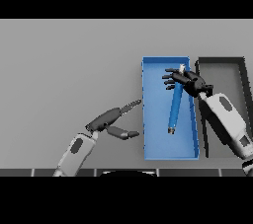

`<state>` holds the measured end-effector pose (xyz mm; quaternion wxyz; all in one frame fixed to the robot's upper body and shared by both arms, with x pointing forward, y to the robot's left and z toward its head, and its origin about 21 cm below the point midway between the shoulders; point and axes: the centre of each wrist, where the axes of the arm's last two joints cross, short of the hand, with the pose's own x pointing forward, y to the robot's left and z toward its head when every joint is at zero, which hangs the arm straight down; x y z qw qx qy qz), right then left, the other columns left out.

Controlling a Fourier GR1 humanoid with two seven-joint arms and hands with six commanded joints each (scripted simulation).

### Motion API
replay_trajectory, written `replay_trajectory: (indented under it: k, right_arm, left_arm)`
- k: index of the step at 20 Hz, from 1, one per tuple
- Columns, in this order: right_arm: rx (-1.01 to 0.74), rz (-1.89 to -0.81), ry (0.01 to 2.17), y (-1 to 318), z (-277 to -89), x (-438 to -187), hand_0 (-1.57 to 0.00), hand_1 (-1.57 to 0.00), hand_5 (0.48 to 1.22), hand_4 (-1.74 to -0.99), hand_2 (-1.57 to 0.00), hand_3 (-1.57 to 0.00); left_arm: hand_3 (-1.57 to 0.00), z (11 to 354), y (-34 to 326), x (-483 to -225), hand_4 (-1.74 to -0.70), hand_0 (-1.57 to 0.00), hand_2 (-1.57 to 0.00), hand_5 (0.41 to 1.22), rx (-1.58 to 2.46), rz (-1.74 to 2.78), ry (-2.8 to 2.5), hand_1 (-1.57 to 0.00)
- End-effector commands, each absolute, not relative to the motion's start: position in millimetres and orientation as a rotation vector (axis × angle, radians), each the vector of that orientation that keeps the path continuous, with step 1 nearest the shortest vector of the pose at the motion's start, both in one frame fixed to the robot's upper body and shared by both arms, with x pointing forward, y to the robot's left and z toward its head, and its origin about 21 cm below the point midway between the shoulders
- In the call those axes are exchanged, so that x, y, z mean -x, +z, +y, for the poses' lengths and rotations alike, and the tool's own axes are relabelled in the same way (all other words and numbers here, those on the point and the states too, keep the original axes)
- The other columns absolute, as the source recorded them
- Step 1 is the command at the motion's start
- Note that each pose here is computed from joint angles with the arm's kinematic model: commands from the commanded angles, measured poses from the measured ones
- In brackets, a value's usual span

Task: Pick up the blue pipe and place it into the blue bin.

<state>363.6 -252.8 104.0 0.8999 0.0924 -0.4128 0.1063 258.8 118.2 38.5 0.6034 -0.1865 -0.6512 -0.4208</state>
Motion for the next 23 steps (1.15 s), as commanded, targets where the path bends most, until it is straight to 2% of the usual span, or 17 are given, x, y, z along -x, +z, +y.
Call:
replay_trajectory:
  k: [1,2,4,6,7,9,12,14,18,20,23]
  right_arm:
    - [-0.185,-0.840,0.248,101,-252.4,-363,-0.53,-0.48,1.141,-1.285,-0.46,-0.37]
    - [-0.171,-0.831,0.311,103,-247.4,-364,-0.43,-0.38,1.081,-1.242,-0.36,-0.29]
    - [-0.097,-0.862,0.427,103,-248.9,-365,-0.27,-0.24,0.975,-1.179,-0.23,-0.19]
    - [-0.055,-0.918,0.517,96,-245.9,-365,-0.17,-0.16,0.887,-1.149,-0.15,-0.12]
    - [-0.050,-0.908,0.542,92,-243.4,-364,-0.14,-0.12,0.857,-1.131,-0.12,-0.10]
    - [-0.009,-0.847,0.565,81,-243.8,-363,-0.09,-0.08,0.794,-1.126,-0.08,-0.06]
    - [0.032,-0.832,0.559,82,-246.7,-364,-0.04,-0.04,0.717,-1.124,-0.04,-0.03]
    - [0.012,-0.863,0.553,85,-244.9,-366,-0.03,-0.03,0.702,-1.120,-0.02,-0.02]
    - [0.012,-0.858,0.550,83,-248.2,-364,-0.01,-0.01,0.675,-1.132,-0.01,-0.01]
    - [0.009,-0.853,0.569,83,-243.9,-365,-0.01,-0.01,0.673,-1.129,-0.01,-0.01]
    - [-0.009,-0.853,0.564,79,-247.6,-365,-0.01,-0.01,0.677,-1.129,-0.01,-0.01]
  left_arm:
    - [0.00,118,38,-258,-0.89,0.00,0.00,0.453,0.432,-1.507,-0.974,0.00]
    - [0.00,119,39,-259,-0.89,0.00,0.00,0.453,0.425,-1.502,-0.973,0.00]
    - [0.00,121,40,-262,-0.89,0.00,0.00,0.454,0.424,-1.506,-0.981,0.00]
    - [0.00,121,41,-261,-0.90,0.00,0.00,0.451,0.434,-1.514,-0.978,0.00]
    - [0.00,118,41,-264,-0.90,0.00,0.00,0.450,0.418,-1.505,-0.986,0.00]
    - [0.00,119,40,-262,-0.90,0.00,0.00,0.453,0.432,-1.514,-0.978,0.00]
    - [0.00,122,39,-262,-0.91,0.00,0.00,0.458,0.436,-1.513,-0.964,0.00]
    - [0.00,118,39,-260,-0.91,0.00,0.00,0.460,0.442,-1.517,-0.960,0.00]
    - [0.00,119,40,-264,-0.92,0.00,0.00,0.466,0.431,-1.486,-0.965,0.00]
    - [0.00,115,40,-263,-0.92,0.00,0.00,0.467,0.447,-1.498,-0.964,0.00]
    - [0.00,118,42,-267,-0.92,0.00,0.00,0.468,0.437,-1.497,-0.960,0.00]
